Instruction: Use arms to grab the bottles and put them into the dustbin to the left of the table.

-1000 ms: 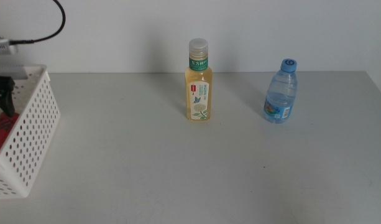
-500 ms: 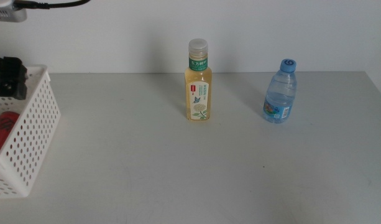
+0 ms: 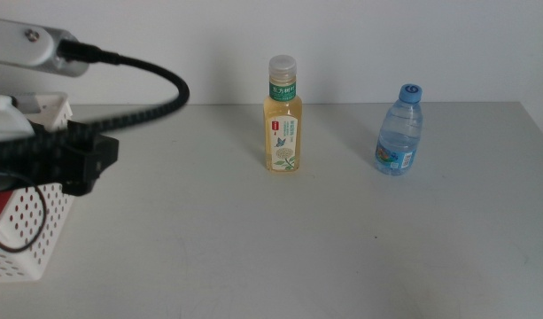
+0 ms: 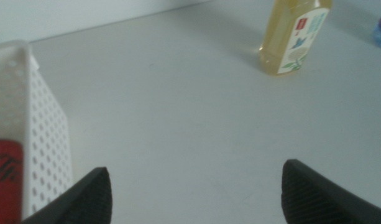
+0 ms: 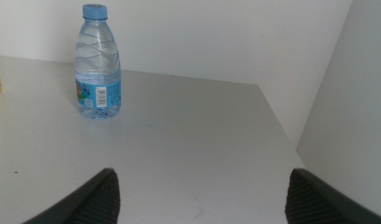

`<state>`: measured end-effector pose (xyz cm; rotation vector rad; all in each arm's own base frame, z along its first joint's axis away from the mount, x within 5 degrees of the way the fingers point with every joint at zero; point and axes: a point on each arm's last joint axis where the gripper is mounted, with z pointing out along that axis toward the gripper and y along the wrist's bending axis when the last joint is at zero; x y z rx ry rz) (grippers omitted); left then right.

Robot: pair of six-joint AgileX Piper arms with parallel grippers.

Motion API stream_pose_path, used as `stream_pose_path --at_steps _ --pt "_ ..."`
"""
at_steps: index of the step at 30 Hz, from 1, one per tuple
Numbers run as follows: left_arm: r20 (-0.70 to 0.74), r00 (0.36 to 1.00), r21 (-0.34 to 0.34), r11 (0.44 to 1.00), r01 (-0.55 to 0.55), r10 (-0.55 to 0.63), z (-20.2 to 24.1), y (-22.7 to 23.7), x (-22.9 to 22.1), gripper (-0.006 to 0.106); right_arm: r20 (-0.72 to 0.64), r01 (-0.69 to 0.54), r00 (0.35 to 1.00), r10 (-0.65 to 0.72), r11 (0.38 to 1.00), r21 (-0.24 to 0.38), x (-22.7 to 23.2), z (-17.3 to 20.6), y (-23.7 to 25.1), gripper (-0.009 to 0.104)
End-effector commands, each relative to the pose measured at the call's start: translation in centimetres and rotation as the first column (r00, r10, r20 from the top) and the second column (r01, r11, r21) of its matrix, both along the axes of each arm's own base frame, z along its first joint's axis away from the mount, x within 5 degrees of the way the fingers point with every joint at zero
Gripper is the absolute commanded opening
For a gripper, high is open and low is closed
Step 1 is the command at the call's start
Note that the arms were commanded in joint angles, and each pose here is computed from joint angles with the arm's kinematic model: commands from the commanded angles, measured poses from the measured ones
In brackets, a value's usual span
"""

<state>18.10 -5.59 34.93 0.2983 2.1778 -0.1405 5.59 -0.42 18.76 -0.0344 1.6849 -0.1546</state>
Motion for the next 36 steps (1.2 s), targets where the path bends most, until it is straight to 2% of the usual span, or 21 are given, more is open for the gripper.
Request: stream_pose_path --at_steps 1,6,10,15,31,36 --pt "0.185 0.981 -0.075 0.995 0.063 -0.049 1.1 -0.9 -0.5 0.094 0.101 0.01 0.995 -0.008 1.0 -0.022 -0.2 1.1 -0.1 0.069" --pt "0.322 0.94 -0.123 0.979 0.161 -0.114 -2.9 -1.8 -1.7 0.094 0.101 0.01 0.995 -0.008 1.0 -0.021 -0.2 1.1 -0.1 0.069" --pt "0.378 0.919 -0.181 0.965 0.19 -0.11 -5.7 -1.9 -2.5 0.094 0.101 0.01 0.995 -0.008 1.0 -0.021 -0.2 1.1 -0.1 0.069" --pt "0.409 0.907 -0.201 0.959 0.198 -0.102 -8.2 -1.7 -3.1 0.094 0.101 0.01 0.995 -0.008 1.0 -0.021 -0.2 1.1 -0.1 0.069" --pt "0.435 0.896 -0.215 0.955 0.205 -0.094 -9.2 -1.9 -2.6 0.094 0.101 0.01 0.995 -0.008 1.0 -0.021 -0.2 1.1 -0.1 0.069" --pt "0.438 0.896 -0.26 0.944 0.205 -0.074 -9.6 -2.4 -1.7 0.094 0.101 0.01 0.995 -0.008 1.0 -0.021 -0.2 1.1 -0.1 0.069"
